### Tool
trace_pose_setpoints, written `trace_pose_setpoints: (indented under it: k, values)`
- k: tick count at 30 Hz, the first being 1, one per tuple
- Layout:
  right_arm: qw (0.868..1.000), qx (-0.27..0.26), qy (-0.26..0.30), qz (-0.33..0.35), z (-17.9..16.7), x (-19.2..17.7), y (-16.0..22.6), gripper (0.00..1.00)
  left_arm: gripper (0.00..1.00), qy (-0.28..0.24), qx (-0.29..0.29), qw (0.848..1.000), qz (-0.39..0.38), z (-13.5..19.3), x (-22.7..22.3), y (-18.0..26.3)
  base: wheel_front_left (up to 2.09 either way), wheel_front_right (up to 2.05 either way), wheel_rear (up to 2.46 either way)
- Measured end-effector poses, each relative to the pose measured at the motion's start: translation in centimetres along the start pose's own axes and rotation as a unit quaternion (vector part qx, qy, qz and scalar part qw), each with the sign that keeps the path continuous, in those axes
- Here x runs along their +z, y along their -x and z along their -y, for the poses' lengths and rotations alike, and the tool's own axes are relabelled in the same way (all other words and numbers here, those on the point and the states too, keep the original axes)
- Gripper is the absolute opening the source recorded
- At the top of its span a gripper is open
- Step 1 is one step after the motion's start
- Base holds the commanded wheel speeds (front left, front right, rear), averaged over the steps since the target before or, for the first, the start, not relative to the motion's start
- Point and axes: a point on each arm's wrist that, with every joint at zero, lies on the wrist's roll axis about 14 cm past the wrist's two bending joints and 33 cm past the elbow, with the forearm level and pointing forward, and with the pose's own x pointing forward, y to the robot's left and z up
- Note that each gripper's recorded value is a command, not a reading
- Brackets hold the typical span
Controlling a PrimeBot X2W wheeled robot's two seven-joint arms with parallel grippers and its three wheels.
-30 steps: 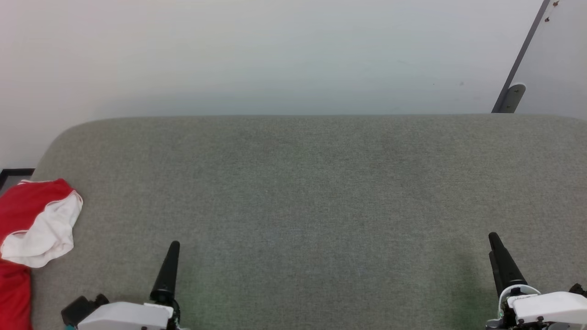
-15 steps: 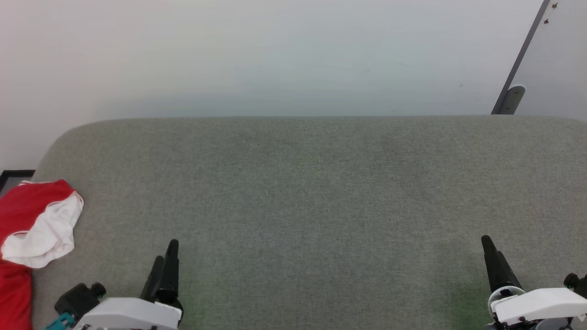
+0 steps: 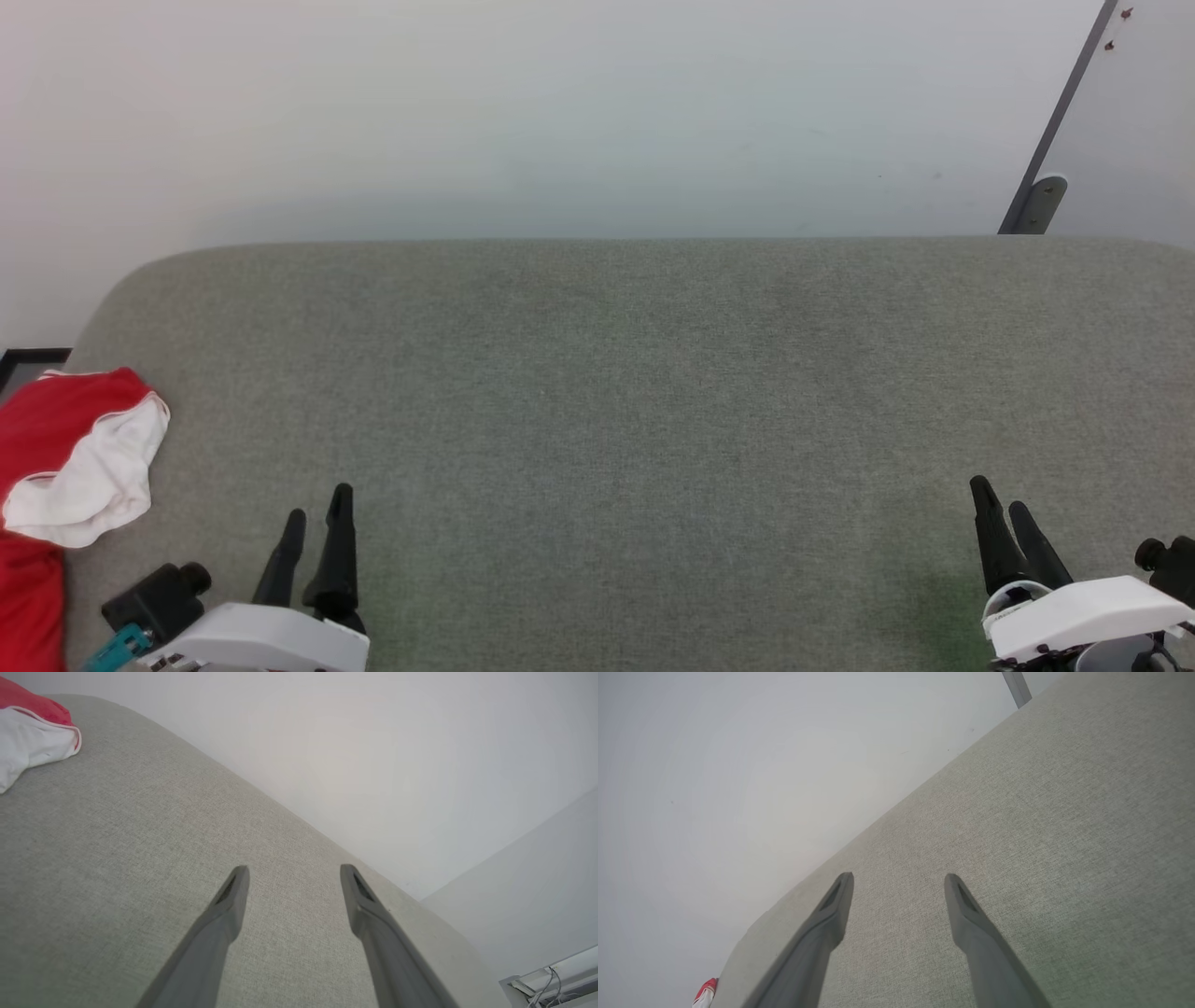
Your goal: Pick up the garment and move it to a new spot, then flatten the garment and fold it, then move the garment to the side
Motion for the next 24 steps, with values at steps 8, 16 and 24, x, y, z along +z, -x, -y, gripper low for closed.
trace_pose_setpoints:
  k: [8,16,24]
  values:
    - [0.999,0.007,0.038,0.004,-0.3,0.3,0.0,1.0,1.0,-0.053,-0.009,0.998,0.012,0.0,0.6,0.0,0.0,0.0,0.0]
    - [0.997,0.013,0.075,0.01,-0.6,0.6,-0.1,1.0,1.0,-0.1,-0.017,0.995,0.021,0.1,0.9,0.2,0.0,0.0,0.0]
    - [0.994,0.018,0.107,0.014,-0.7,1.0,0.0,1.0,1.0,-0.14,-0.026,0.989,0.027,0.4,1.1,0.3,0.0,0.0,0.0]
